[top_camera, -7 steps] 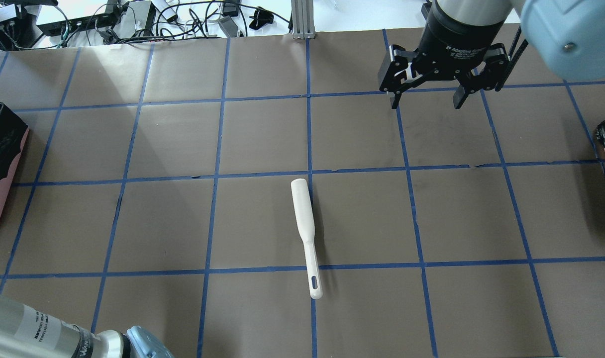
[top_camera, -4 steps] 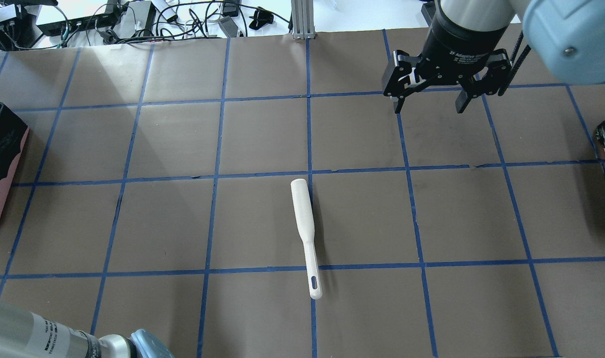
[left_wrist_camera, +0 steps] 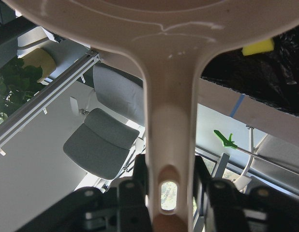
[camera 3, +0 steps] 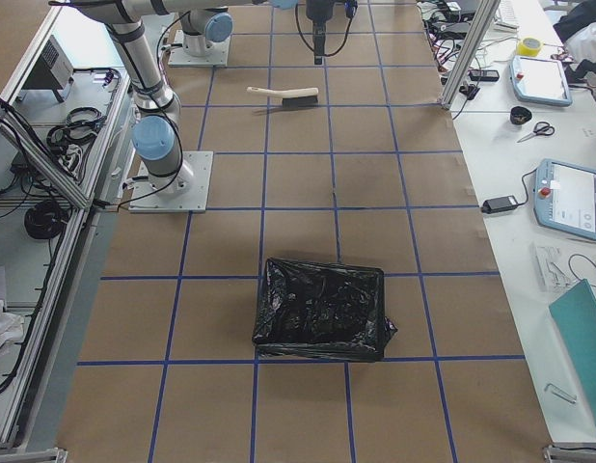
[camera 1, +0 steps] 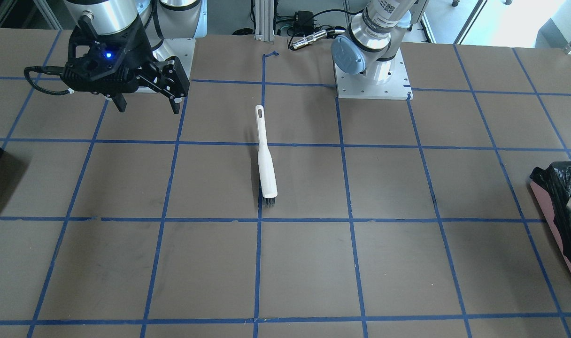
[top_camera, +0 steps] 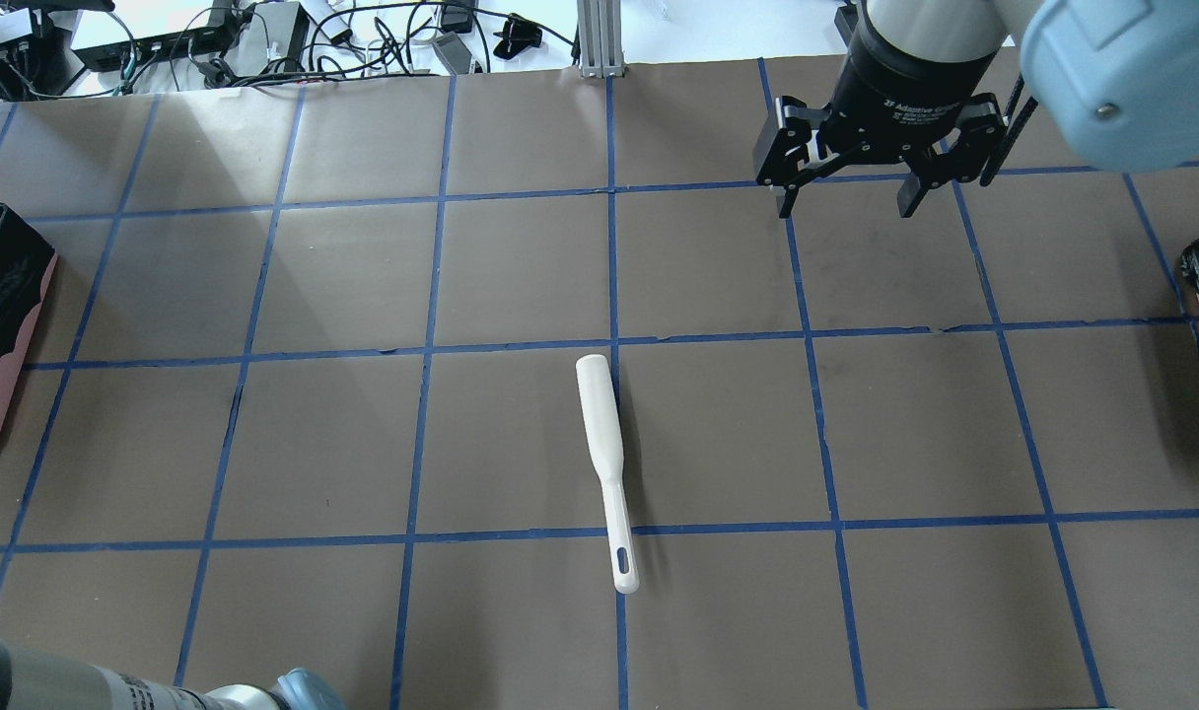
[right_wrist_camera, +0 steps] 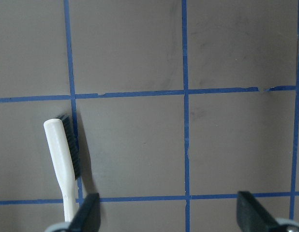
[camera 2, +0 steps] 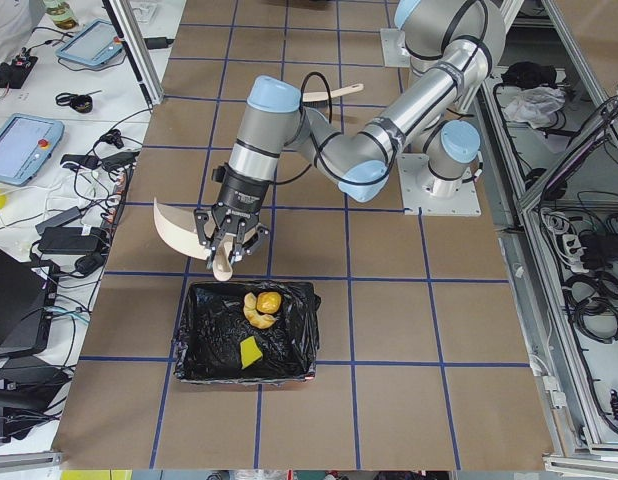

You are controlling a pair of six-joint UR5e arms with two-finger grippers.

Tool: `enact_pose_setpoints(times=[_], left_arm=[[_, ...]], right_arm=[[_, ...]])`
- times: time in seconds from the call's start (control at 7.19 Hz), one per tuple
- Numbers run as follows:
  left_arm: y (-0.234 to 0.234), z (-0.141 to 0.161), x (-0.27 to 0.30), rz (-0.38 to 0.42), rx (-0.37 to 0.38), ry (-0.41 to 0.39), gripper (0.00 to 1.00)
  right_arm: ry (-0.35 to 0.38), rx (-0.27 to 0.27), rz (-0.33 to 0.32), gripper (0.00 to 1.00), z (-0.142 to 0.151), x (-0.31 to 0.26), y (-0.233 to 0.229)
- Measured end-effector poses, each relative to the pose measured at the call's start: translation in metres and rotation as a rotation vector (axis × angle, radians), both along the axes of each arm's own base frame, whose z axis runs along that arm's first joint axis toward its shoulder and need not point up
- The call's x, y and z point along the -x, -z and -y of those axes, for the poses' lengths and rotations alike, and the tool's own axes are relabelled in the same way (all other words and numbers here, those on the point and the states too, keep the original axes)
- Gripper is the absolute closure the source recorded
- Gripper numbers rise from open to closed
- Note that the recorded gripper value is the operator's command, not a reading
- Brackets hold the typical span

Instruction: Sweep and dump trash in nearest bin

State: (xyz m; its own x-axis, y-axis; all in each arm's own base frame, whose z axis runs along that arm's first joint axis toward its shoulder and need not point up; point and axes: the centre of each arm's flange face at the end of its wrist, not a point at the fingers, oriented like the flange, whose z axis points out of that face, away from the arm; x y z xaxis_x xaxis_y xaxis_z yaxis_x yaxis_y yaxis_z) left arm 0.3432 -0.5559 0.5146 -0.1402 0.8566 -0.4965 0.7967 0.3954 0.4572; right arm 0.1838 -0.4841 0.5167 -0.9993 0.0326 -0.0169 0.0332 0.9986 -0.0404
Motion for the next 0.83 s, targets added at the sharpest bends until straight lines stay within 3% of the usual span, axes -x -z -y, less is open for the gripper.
enact_pose_setpoints(times=[0.42,0.83], left_arm=[[0.018,0.042,0.137,-0.311,0.063,-0.23,1.0],[0.041,0.058,0.316,-0.522,0.088,-0.519,1.0]], right_arm=[[0.0,0.021,0.001,0.0,0.002,0.0,-0.002],[-0.001,0.075,0.004,0.0,0.007,-0.001,-0.007]])
